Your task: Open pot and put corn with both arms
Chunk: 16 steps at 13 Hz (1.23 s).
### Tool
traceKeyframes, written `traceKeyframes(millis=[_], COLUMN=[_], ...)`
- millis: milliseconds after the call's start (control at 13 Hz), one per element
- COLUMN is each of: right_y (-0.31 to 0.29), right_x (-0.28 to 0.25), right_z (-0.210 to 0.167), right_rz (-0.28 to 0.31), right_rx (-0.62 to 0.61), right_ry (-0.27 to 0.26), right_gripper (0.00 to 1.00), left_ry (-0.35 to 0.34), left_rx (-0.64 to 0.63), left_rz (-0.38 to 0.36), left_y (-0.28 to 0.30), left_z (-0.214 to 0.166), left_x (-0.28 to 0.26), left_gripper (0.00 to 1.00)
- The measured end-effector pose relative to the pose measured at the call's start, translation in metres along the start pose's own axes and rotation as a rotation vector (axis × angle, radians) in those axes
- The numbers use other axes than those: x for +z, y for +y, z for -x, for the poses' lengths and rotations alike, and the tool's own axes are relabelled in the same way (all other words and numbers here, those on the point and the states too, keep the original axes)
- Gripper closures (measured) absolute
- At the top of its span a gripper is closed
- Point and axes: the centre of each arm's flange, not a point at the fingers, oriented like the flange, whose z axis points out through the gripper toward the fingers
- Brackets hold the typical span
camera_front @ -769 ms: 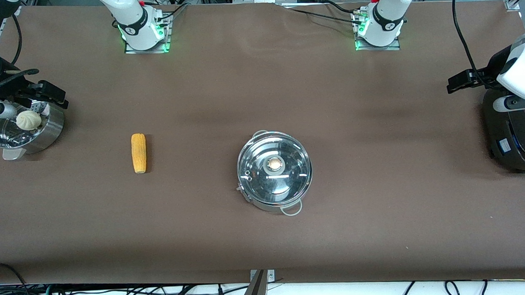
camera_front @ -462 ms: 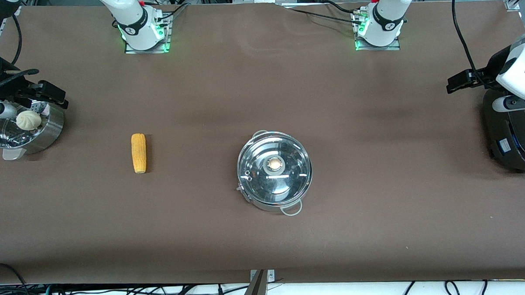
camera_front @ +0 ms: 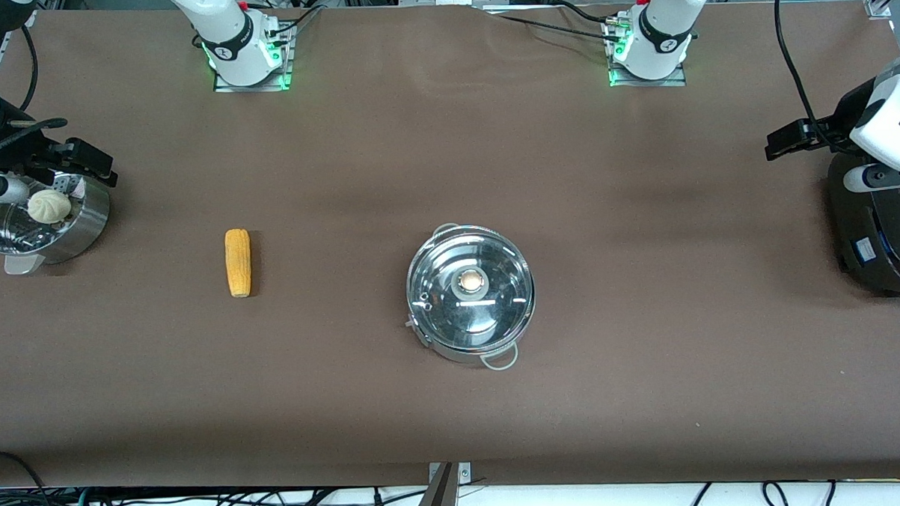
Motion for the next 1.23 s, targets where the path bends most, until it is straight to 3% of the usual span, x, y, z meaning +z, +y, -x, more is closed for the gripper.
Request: traceKeyframes(millis=[1231], right_y=[-0.0039], right_x=[0.0008], right_z=[-0.0002], right_rz=[0.0], right_rx=[-0.007], right_ry=[-0.001], right_gripper=[0.0], left_ry=[-0.004], left_rx=[0.0], left_rz=[0.0], left_y=[0.0001], left_z=[-0.0004], left_x=[0.0017], left_gripper=[0.0])
